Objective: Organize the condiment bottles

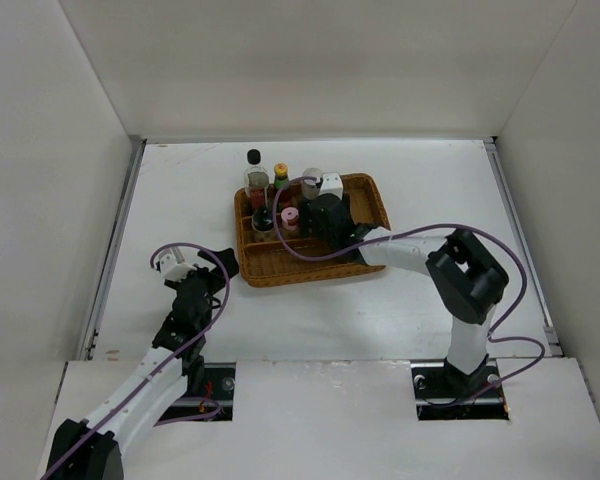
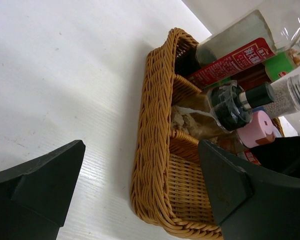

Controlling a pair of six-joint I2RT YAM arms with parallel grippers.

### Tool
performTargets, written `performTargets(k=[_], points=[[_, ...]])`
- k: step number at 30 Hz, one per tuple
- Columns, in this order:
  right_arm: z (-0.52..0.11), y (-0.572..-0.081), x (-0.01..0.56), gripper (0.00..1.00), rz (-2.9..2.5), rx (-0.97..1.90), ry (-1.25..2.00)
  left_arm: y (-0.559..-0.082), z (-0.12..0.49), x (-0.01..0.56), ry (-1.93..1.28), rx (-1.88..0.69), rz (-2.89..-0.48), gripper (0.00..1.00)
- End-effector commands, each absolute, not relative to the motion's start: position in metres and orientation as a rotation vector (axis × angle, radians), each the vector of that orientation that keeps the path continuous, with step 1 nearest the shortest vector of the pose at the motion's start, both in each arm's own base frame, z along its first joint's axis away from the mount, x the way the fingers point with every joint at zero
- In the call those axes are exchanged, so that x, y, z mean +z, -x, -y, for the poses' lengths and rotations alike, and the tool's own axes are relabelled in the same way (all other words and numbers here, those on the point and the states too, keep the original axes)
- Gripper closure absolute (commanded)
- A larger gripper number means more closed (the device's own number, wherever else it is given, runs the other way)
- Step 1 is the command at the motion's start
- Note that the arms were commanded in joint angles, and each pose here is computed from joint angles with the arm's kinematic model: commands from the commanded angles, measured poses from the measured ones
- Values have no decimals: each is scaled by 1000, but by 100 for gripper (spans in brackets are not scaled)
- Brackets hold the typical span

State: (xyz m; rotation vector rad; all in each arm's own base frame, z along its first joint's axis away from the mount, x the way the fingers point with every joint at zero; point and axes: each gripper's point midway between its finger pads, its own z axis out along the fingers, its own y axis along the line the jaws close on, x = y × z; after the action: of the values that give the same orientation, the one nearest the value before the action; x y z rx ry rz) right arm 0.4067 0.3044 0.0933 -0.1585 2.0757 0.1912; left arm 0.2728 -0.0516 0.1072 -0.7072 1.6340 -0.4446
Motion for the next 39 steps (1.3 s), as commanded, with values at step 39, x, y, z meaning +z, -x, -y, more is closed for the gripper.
performTargets(k=[39], points=[[-16, -375, 122, 0, -1590, 399, -875, -276, 2, 133, 876, -211, -1735, 0]])
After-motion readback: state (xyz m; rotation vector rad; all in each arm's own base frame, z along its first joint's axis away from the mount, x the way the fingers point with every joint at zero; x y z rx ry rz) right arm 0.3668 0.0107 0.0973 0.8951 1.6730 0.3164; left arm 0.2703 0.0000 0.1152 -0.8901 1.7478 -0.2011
